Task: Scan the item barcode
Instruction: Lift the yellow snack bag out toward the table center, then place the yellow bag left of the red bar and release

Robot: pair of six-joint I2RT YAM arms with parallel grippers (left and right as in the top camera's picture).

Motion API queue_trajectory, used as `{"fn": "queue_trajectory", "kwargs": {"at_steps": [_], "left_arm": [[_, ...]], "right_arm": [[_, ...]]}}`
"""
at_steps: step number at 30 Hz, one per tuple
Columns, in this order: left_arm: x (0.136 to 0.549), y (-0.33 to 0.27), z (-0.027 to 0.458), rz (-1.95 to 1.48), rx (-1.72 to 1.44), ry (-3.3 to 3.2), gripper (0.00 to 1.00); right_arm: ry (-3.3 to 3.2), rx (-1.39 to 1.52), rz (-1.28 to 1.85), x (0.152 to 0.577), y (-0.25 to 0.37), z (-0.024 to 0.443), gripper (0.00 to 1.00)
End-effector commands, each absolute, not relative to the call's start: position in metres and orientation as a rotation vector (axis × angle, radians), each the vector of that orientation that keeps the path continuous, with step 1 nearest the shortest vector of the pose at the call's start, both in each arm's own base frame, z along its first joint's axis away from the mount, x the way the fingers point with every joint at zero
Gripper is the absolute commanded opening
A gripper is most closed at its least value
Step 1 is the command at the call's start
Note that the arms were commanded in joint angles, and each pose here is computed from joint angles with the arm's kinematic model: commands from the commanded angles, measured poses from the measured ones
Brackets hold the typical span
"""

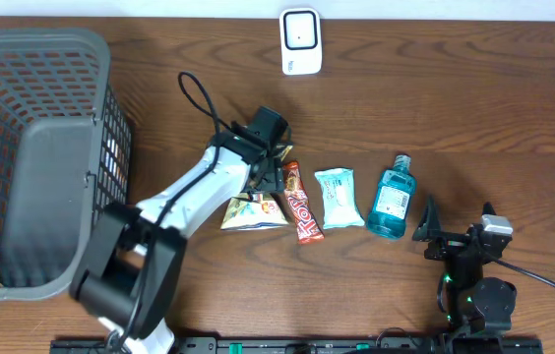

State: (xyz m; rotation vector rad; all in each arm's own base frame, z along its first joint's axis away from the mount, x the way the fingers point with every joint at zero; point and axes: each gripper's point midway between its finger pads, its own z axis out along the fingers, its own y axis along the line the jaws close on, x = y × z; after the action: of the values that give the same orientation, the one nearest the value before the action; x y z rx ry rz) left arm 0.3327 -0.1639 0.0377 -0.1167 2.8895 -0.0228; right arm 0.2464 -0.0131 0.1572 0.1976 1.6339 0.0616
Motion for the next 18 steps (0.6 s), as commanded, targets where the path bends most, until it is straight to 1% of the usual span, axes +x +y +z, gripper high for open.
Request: {"fn": "queue_trajectory", "kwargs": {"at_steps": [1, 3, 4, 5, 6, 7, 9, 10, 11, 13, 18], "left_arm": [[0.349, -0.164, 0.089, -0.073, -0.091, 2.748, 0.93], [0.349, -0.165, 0.109, -0.110, -0.095, 2.701, 0.93], [0.349, -0.165, 0.118, -0.127, -0.097, 2.679, 0.91], [0.348, -0.165, 0.126, -0.142, -0.097, 2.660, 0.77], [0.348, -0.165, 0.135, -0.157, -0.099, 2.640, 0.52], [0.347, -0.164, 0.142, -0.171, -0.102, 2.621, 0.38], [0.347, -0.164, 0.152, -0.191, -0.119, 2.598, 0.15], [0.347, -0.164, 0.154, -0.199, -0.134, 2.593, 0.10], [0.347, -0.164, 0.154, -0.203, -0.150, 2.592, 0.08], [0.347, -0.164, 0.148, -0.212, -0.202, 2.596, 0.08], [0.344, -0.164, 0.111, -0.199, -0.332, 2.662, 0.08]], "right_arm": [[1.637, 0.195, 0.044, 0.246, -0.014, 0.156, 0.99], [1.637, 0.196, 0.044, 0.246, -0.014, 0.156, 0.99], [1.637, 0.196, 0.044, 0.246, -0.014, 0.156, 0.99], [1.637, 0.195, 0.044, 0.246, -0.014, 0.156, 0.99], [1.637, 0.196, 0.044, 0.246, -0.014, 0.156, 0.99], [1.637, 0.196, 0.044, 0.246, -0.014, 0.156, 0.99], [1.637, 0.196, 0.044, 0.246, -0.014, 0.156, 0.99], [1.637, 0.195, 0.044, 0.246, -0.014, 0.156, 0.99], [1.637, 0.196, 0.044, 0.246, -0.014, 0.156, 0.99], [1.637, 0.195, 0.044, 0.246, -0.014, 0.156, 0.99], [1.637, 0.195, 0.044, 0.246, -0.014, 0.156, 0.99]]}}
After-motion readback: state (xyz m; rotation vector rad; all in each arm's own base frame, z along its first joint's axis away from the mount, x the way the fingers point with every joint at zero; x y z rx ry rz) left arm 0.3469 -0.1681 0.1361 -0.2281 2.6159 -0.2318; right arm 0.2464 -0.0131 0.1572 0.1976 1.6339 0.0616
